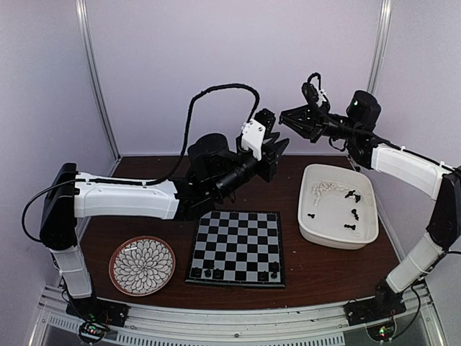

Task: Set up the chess pieces on the board
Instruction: Pass from the right arm to the left

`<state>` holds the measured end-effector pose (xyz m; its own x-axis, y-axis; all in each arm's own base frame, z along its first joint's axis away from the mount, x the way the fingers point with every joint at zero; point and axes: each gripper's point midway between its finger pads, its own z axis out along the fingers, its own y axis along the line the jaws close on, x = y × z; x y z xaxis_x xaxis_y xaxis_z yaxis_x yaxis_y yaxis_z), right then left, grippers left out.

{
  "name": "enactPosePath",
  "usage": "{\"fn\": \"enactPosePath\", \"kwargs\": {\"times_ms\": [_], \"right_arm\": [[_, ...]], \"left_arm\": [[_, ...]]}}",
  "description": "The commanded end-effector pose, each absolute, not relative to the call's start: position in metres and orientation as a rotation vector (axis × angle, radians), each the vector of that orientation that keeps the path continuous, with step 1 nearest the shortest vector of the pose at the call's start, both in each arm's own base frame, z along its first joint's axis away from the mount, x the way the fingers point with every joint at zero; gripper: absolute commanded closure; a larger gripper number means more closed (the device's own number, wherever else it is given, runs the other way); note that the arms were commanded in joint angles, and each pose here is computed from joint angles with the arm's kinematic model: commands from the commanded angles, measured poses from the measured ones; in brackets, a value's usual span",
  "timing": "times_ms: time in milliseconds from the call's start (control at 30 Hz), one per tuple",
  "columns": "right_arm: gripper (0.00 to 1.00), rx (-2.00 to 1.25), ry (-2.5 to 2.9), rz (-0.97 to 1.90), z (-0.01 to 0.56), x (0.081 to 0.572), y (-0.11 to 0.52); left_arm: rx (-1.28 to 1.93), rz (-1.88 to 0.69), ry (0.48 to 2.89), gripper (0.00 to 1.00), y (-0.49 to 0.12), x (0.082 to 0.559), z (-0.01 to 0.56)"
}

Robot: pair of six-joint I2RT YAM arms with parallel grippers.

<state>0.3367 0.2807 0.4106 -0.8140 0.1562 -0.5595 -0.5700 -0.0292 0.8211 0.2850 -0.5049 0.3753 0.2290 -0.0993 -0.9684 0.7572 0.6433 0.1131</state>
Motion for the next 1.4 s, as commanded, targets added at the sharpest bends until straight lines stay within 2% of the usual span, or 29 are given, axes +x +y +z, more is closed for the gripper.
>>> {"fn": "enactPosePath", "kwargs": {"times_ms": [0,667,933,1200,1367], "right_arm": [[0.89,-0.495,1.702,1.888,0.424,0.319,0.279],[0.89,-0.569,1.71,1.898,0.418,0.3,0.287],[0.88,-0.569,1.716,1.899,0.416,0.302,0.289],[0.89,-0.574,1.725,1.899,0.411,0.302,0.292],[0.88,-0.577,1.738,1.884,0.406,0.303,0.293]], "left_arm": [[0.608,-0.621,1.129,0.74,-0.499,0.288,0.402],[0.573,-0.598,1.104,0.75,-0.498,0.294,0.414],[0.572,-0.594,1.104,0.81,-0.497,0.293,0.414],[0.568,-0.598,1.096,0.82,-0.497,0.293,0.418],[0.571,-0.61,1.095,0.88,-0.498,0.292,0.42]]}}
